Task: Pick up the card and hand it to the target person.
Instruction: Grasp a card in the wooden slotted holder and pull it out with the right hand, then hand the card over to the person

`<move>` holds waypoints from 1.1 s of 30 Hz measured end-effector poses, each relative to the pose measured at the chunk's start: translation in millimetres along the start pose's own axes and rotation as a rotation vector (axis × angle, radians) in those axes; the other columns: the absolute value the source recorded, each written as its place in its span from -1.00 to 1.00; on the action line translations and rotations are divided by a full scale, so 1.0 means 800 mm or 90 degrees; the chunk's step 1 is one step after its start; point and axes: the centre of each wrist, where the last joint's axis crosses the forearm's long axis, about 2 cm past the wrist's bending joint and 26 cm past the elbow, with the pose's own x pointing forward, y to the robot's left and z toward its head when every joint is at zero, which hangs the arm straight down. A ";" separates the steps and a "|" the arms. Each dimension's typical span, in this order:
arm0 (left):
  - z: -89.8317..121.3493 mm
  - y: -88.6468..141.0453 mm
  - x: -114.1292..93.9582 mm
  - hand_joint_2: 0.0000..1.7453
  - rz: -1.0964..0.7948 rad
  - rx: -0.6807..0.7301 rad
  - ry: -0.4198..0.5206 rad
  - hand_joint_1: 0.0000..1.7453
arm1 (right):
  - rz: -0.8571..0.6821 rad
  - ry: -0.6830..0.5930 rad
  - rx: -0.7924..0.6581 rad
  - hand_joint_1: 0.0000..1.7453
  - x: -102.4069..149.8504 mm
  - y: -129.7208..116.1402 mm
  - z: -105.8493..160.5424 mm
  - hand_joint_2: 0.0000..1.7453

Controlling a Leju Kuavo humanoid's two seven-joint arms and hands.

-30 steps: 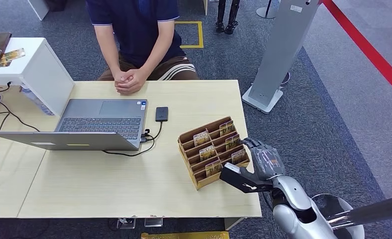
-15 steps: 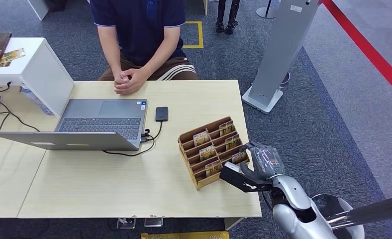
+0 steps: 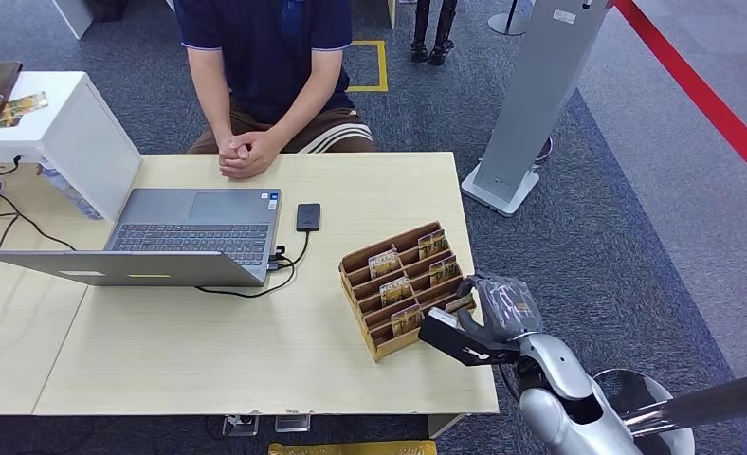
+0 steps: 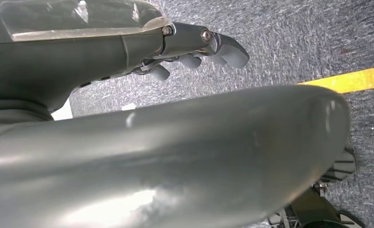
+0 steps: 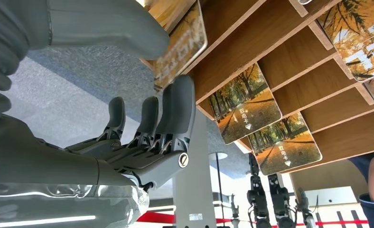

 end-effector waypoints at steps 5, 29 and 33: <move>0.000 0.000 0.000 -1.00 0.000 -0.002 -0.001 -1.00 | -0.004 -0.005 0.001 0.10 0.000 0.000 0.000 1.00; 0.000 -0.001 0.004 1.00 -0.040 -0.022 0.008 -1.00 | -0.015 -0.012 0.001 0.58 -0.001 -0.002 -0.009 1.00; 0.000 -0.001 0.003 1.00 -0.035 -0.028 0.009 -1.00 | -0.018 -0.012 0.002 0.58 -0.001 -0.002 -0.009 1.00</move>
